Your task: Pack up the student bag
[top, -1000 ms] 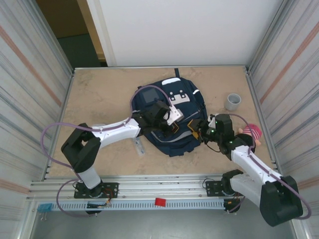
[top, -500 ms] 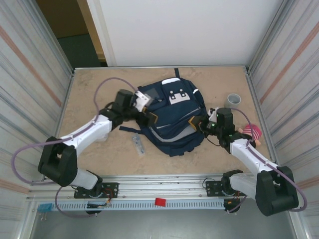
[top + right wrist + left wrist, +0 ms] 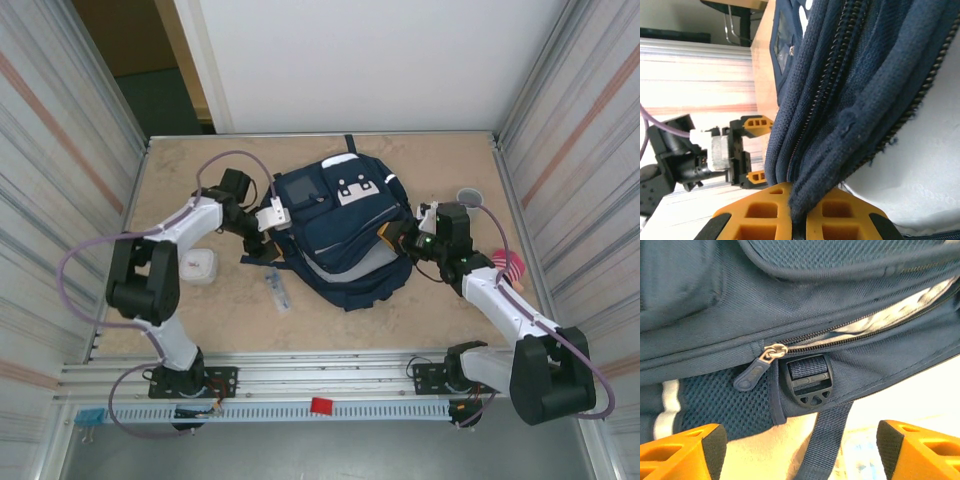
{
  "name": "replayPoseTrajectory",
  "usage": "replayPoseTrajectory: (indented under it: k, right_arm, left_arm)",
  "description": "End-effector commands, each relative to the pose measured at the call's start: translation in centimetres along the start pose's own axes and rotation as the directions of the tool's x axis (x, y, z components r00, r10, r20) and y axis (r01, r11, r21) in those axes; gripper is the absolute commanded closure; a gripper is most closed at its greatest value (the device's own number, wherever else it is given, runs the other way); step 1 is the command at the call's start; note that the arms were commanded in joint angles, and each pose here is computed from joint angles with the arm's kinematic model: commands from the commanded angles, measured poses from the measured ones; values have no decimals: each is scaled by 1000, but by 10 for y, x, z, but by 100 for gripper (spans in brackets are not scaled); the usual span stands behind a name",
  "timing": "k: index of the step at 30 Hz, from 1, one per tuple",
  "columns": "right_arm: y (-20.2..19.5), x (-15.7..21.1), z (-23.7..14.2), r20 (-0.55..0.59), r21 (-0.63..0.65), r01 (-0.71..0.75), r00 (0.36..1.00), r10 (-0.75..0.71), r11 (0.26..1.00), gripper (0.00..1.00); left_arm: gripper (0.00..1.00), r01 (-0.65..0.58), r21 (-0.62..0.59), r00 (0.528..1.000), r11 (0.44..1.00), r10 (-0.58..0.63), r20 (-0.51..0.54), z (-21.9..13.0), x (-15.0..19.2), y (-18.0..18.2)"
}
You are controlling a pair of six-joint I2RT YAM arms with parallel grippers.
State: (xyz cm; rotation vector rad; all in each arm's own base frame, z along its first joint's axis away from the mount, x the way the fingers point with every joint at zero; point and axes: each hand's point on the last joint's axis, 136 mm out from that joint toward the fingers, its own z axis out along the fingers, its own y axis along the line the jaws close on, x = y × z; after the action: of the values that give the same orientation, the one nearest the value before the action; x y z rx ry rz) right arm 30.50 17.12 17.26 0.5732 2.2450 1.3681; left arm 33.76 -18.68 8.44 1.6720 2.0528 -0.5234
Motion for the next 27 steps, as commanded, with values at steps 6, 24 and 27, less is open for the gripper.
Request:
replayPoseTrajectory:
  k: [6,24,27]
  right_arm:
    - [14,-3,-3,13,-13,78,997,-78,997,95]
    - [15,2,4,-1,-23,81,997,-81,996,96]
    - [16,2,4,0,-26,82,997,-82,996,95]
  left_arm:
    - [20,-118,123,993,985,120,-8,23,-4,9]
    - [85,-92,173,996,981,93,7,21,-20,-7]
    - [89,-57,135,998,989,56,11,20,-24,3]
